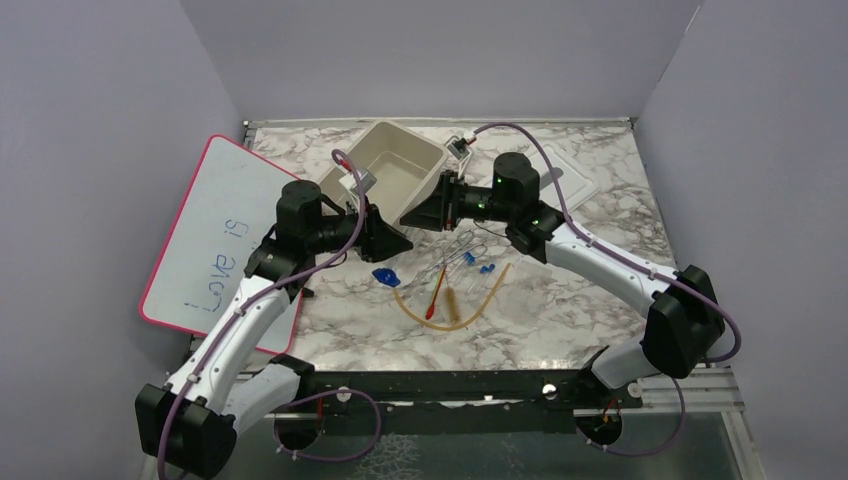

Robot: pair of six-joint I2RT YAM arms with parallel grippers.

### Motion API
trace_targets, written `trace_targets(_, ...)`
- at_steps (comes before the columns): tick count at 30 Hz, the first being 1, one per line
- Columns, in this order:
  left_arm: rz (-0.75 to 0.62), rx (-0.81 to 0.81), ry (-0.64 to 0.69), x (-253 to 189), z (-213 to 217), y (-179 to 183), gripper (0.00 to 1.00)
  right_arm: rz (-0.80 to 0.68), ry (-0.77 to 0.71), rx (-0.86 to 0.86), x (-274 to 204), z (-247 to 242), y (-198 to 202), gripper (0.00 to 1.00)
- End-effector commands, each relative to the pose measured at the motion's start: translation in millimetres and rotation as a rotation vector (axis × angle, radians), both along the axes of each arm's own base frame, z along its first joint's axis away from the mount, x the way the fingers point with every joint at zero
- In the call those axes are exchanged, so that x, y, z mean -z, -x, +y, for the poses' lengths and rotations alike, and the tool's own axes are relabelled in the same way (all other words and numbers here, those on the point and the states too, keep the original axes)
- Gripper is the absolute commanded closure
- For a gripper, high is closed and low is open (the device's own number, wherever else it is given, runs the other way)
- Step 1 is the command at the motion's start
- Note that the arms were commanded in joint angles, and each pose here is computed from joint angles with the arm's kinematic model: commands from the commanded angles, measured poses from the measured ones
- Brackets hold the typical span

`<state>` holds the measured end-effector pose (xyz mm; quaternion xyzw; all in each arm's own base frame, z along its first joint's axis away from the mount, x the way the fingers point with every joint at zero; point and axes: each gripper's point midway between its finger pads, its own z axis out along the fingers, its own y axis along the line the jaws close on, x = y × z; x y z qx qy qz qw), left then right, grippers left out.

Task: Organize the chemistry lab equipment

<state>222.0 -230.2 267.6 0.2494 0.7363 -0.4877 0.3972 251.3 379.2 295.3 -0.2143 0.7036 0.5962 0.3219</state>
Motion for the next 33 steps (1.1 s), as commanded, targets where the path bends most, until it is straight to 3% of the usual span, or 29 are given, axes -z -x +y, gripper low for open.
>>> trace_targets(1, -0.096, 0.057, -0.001, -4, 1, 14, 0.58, -0.054, -0.089, -0.041, -28, 2, 4, 0.7)
trace_targets(5, -0.118, 0.09, 0.002, -4, 0, 21, 0.51, -0.048, -0.101, -0.057, -27, 2, 5, 0.69)
trace_targets(13, -0.15, 0.051, -0.014, -9, 1, 10, 0.71, -0.039, -0.09, -0.065, -21, 3, 4, 0.68)
trace_targets(16, -0.206, 0.017, -0.038, -9, 6, 5, 0.75, -0.033, -0.072, -0.033, -21, 1, 0, 0.59)
trace_targets(21, -0.225, -0.073, -0.081, -8, 13, -12, 0.76, -0.059, -0.074, 0.06, -37, -10, -11, 0.35)
trace_targets(25, -0.202, -0.14, -0.146, -6, 18, -34, 0.76, -0.057, -0.042, 0.253, -47, -32, -32, 0.29)
trace_targets(29, -0.159, -0.204, -0.249, 0, 22, -66, 0.76, -0.03, 0.033, 0.504, -39, -70, -54, 0.28)
trace_targets(33, -0.127, -0.237, -0.378, 11, 28, -104, 0.76, -0.017, 0.112, 0.635, -20, -100, -54, 0.28)
